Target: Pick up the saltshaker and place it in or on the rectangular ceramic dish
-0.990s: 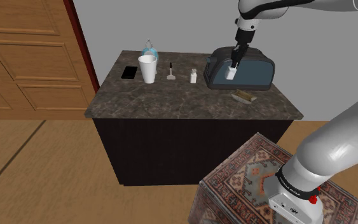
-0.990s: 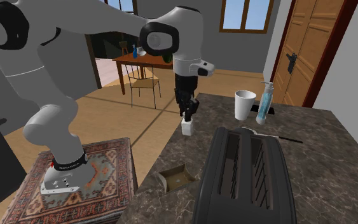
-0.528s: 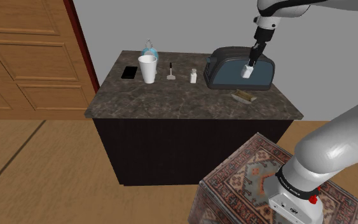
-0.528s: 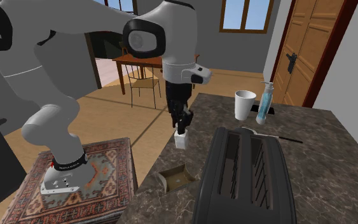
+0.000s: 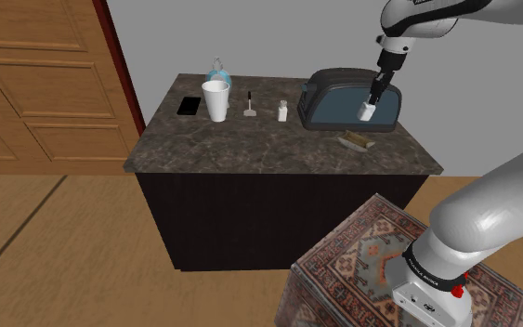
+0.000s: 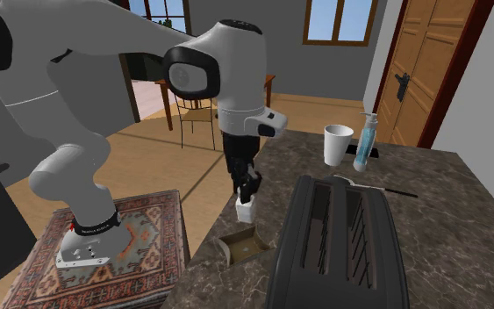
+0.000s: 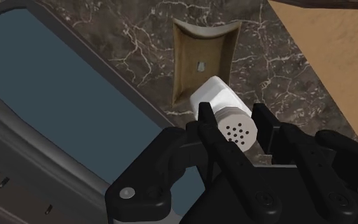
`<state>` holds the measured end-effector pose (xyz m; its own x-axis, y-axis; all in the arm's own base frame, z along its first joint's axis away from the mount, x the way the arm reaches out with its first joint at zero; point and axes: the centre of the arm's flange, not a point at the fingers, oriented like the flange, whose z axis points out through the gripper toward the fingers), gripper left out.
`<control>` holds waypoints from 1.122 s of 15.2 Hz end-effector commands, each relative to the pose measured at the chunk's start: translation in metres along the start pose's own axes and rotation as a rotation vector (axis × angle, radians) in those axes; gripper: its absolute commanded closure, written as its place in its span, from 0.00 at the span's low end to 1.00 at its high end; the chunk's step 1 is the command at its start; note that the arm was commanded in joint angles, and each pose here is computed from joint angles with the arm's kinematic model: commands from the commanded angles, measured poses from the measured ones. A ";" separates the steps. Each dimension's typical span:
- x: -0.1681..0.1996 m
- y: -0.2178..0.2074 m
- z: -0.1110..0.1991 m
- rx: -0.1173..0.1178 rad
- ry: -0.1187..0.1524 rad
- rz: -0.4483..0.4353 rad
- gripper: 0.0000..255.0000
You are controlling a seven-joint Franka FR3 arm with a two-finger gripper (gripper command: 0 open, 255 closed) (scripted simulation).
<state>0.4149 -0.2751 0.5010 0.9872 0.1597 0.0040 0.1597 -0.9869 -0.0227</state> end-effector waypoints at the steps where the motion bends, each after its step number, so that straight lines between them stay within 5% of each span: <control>1: 0.000 0.000 0.010 0.000 0.000 0.000 1.00; 17: 0.000 0.002 0.081 0.000 0.000 0.000 1.00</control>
<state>0.4147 -0.2754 0.4203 0.9871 0.1598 0.0040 0.1598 -0.9869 -0.0226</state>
